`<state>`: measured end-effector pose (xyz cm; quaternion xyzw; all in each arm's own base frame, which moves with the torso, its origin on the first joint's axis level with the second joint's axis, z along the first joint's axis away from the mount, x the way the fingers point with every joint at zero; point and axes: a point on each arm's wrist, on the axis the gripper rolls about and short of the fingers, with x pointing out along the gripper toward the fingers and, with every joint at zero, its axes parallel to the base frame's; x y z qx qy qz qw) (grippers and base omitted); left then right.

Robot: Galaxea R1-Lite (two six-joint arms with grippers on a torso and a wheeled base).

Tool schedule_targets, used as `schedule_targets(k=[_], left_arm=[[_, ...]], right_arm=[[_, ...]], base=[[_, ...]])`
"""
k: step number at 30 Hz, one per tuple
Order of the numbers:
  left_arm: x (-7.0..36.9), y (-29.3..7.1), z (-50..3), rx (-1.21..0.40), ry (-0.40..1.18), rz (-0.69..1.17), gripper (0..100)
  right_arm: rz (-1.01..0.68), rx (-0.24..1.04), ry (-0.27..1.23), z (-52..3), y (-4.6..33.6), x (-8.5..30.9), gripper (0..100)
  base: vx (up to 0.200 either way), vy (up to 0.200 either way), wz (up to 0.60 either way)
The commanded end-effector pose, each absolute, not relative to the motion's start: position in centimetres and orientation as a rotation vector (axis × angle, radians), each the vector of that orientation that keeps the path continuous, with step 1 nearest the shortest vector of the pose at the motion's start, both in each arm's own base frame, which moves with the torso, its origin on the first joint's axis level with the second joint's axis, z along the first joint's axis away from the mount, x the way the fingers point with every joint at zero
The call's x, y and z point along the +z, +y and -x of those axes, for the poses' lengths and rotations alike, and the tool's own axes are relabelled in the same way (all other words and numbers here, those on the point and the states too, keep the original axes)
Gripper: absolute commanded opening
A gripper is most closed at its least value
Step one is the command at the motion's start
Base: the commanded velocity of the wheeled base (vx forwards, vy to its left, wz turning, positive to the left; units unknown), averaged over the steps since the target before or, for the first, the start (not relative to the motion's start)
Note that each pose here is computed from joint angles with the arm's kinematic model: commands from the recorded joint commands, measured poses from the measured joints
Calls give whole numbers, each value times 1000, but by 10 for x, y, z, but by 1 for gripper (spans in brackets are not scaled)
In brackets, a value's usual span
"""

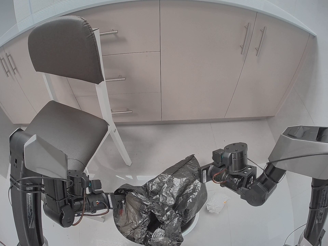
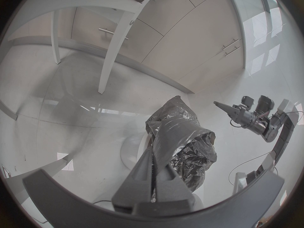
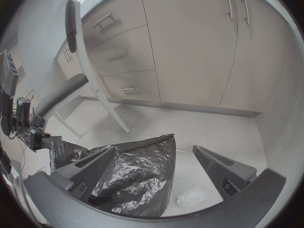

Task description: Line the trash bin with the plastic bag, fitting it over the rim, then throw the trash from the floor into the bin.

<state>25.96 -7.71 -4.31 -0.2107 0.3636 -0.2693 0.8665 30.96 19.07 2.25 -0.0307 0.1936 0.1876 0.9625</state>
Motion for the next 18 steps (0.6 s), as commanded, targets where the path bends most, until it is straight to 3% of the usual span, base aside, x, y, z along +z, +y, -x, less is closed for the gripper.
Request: schedule_targets(k=[1,11,18], left_arm=[[-44,-78,-259,-567,766,438,0],[-49,-77,-257,-588,763,368,0],[-49,-76,-256,-589,765,366,0]], right_arm=[[26,413,435,-348,209,26,100],[15,435,630,-394,214,-5,100],[-45,431,678,-402,209,-24,100]], base=[[0,0,0],[0,0,0],[0,0,0]])
